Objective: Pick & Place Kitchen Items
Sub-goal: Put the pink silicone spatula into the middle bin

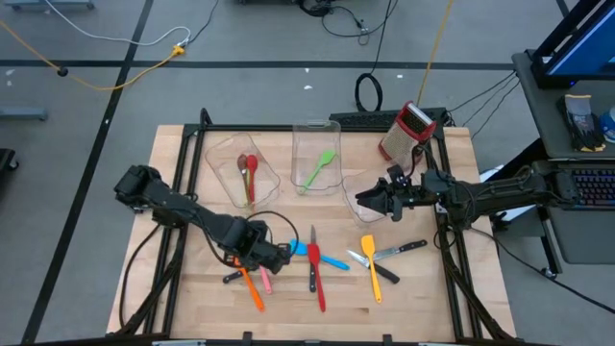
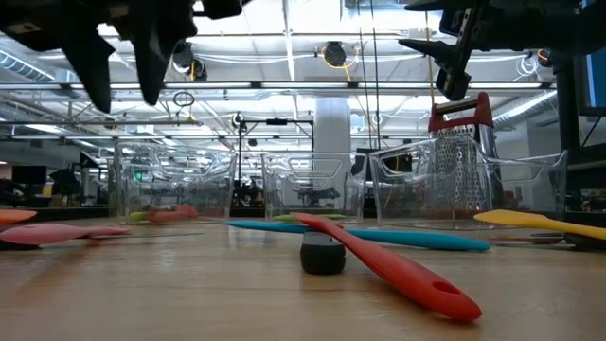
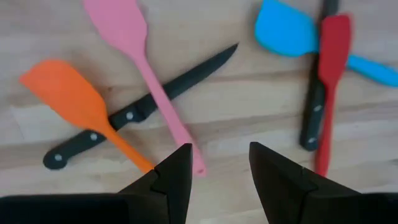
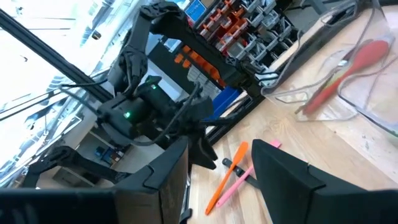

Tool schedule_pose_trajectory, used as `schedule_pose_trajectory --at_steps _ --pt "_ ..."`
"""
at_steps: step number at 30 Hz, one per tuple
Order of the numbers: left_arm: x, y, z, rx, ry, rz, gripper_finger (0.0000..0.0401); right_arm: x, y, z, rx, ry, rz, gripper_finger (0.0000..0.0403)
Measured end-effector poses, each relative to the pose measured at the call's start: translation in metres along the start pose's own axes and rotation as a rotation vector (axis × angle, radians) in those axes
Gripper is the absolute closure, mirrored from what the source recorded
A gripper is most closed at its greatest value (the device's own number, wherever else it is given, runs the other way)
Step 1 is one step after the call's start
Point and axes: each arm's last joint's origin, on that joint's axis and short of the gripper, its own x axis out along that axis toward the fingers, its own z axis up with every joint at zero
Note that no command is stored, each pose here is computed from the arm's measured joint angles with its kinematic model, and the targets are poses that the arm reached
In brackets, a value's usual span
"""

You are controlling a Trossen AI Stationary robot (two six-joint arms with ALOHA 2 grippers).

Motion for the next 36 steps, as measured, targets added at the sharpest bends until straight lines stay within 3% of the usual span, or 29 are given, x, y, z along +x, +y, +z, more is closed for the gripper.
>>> schedule_pose_trajectory --at_steps 9,16,28,36 --pt "0.034 0.000 -0.013 -0.023 0.072 0.141 0.0240 0.000 0.000 0.000 0.001 0.004 -0.004 0.0232" --pt "0.048 0.006 -0.022 -0.019 0.063 0.178 0.0240 0.000 -0.001 -0.001 0.000 0.005 -0.006 0.0232" --pt "0.084 0.014 -0.016 -0.060 0.106 0.062 0.0240 0.000 -0.001 -0.001 0.001 0.006 -0.006 0.0232" --pt "0.098 0.022 -0.011 -0.065 0.143 0.049 0.0240 0.000 -0.001 -0.001 0.001 0.004 -0.008 0.0232"
